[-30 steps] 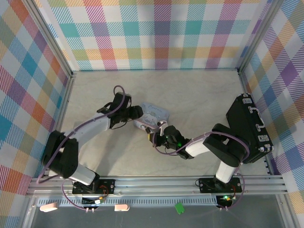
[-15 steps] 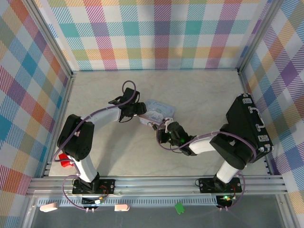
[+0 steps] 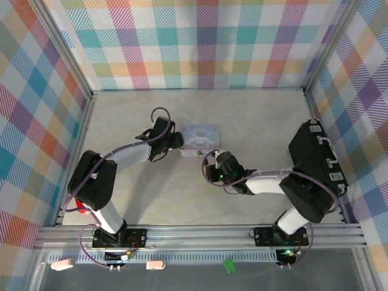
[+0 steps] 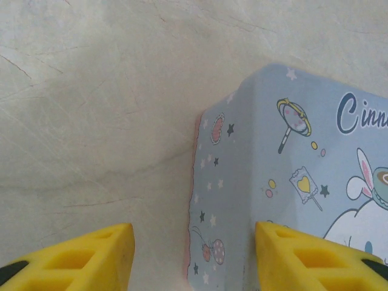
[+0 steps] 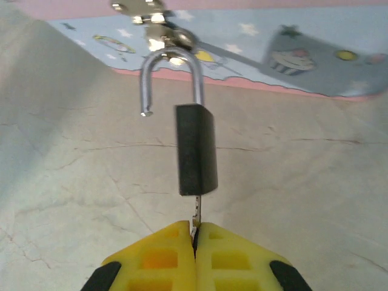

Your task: Unlock a padlock with a key

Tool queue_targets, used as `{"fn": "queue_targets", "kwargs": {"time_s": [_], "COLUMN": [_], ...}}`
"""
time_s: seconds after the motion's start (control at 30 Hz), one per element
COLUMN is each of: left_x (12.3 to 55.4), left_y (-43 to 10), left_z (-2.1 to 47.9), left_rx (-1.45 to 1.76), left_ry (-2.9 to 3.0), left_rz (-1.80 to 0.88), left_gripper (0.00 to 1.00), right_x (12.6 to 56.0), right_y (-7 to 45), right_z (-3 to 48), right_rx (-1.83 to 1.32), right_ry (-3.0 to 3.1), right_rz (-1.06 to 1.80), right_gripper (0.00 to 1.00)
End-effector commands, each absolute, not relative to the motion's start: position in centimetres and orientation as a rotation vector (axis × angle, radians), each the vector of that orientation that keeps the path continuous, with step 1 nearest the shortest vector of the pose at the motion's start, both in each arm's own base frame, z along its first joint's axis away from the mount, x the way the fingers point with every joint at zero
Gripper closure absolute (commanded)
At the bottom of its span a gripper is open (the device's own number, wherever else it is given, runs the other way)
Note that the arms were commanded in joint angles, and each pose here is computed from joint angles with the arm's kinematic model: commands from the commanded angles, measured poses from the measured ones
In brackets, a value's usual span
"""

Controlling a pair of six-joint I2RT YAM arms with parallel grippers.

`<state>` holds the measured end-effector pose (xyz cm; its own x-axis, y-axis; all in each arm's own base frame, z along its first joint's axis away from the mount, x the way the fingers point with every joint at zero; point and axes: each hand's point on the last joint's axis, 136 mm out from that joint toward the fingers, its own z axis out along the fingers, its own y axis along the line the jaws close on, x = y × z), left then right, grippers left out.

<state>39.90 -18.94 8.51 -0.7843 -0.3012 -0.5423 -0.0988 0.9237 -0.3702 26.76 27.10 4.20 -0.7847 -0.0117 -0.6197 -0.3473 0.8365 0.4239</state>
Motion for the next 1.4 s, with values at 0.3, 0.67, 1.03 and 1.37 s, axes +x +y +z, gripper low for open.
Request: {"fn": "queue_targets", "kwargs": {"time_s": [0.3, 0.67, 1.03, 1.37], "left_x": [34.3, 32.3, 31.9, 31.6], "left_y": [-15.4, -16.8, -16.2, -16.0], "left_z": [2.5, 2.0, 2.6, 2.7], "left_rx": [-0.319, -0.333, -0.351, -0.370], "left_ry": [2.694, 2.671, 2.651, 2.646], "left_rz": [-0.165, -0.186, -0.176, -0.184], "left_gripper": [0.50, 0.50, 0.51, 0.52], "right_x": [26.7, 27.4, 29.5, 30.7], "right_y": [26.1, 27.5, 29.4, 29.9], "right_z": [4.8, 8.4, 6.1, 3.4], "right_rx": [-0.243, -0.419, -0.687, -0.732], "right_ry": [2.421, 2.349, 2.342, 2.369], "right_rz": [0.669, 0.764, 0.632, 0.564], "right_gripper": [0.61, 0.57, 0.53, 0.51]}}
